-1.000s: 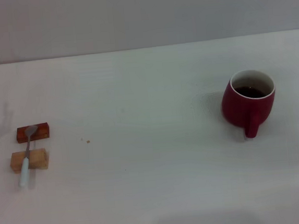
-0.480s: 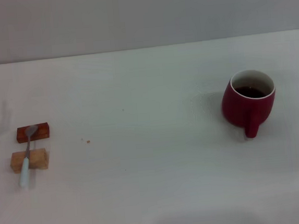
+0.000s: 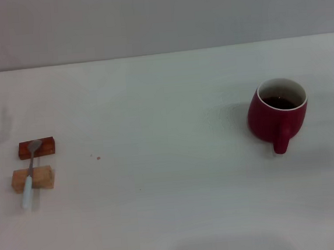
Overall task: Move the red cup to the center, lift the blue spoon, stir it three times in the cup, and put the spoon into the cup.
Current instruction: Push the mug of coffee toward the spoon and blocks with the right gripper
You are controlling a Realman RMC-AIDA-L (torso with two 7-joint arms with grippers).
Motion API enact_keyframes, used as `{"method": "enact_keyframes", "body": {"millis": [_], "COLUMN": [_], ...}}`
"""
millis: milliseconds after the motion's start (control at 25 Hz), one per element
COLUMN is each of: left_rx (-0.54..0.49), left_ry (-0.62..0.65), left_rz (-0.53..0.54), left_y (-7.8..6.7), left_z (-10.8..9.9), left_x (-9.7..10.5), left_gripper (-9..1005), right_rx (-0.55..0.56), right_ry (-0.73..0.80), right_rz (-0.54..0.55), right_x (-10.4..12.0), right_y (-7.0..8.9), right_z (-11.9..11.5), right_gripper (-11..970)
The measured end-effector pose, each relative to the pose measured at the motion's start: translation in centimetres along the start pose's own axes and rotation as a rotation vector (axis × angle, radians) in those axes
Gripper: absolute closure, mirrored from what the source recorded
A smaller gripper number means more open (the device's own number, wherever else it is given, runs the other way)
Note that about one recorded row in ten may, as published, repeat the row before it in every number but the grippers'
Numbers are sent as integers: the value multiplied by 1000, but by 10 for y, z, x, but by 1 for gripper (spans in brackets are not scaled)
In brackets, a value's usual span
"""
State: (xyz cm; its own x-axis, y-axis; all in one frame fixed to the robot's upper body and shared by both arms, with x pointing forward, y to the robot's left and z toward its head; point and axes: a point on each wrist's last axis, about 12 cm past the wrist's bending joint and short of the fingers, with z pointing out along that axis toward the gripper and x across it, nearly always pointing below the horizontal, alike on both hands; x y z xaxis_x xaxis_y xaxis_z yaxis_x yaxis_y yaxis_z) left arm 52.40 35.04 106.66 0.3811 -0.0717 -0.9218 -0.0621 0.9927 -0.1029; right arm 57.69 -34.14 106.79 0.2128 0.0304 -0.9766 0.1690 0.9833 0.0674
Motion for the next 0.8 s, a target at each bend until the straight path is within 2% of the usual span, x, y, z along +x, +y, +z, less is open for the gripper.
{"method": "enact_keyframes", "body": {"millis": [200, 360, 480, 520, 600, 640, 680, 720, 800], "left_rx": [-8, -4, -6, -8, -8, -8, -8, -7, -7], "left_ry": [-4, -22, -27, -30, -30, -30, -30, -31, -32], "left_rz": [-1, 7, 9, 10, 10, 11, 11, 11, 11], "left_y": [0, 1, 1, 1, 2, 1, 1, 1, 1], "left_z": [6, 10, 11, 12, 12, 13, 13, 14, 14], "left_x": [-1, -4, -4, -5, -5, -5, -5, -5, -5], "left_gripper": [302, 302, 302, 302, 302, 302, 302, 302, 303], "right_rx": [0, -33, -115, -184, -220, -292, -292, -362, -400], "right_ry": [53, 116, 180, 223, 242, 278, 278, 320, 346], "right_rz": [-11, -26, -9, 14, 21, 30, 30, 33, 31], "right_x": [11, 19, 24, 24, 24, 23, 23, 22, 22], "right_y": [-7, -9, -10, -12, -13, -14, -14, -14, -14], "right_z": [-16, -23, -24, -23, -23, -22, -22, -22, -21], "right_gripper": [601, 750, 851, 878, 933, 960, 960, 960, 960]}}
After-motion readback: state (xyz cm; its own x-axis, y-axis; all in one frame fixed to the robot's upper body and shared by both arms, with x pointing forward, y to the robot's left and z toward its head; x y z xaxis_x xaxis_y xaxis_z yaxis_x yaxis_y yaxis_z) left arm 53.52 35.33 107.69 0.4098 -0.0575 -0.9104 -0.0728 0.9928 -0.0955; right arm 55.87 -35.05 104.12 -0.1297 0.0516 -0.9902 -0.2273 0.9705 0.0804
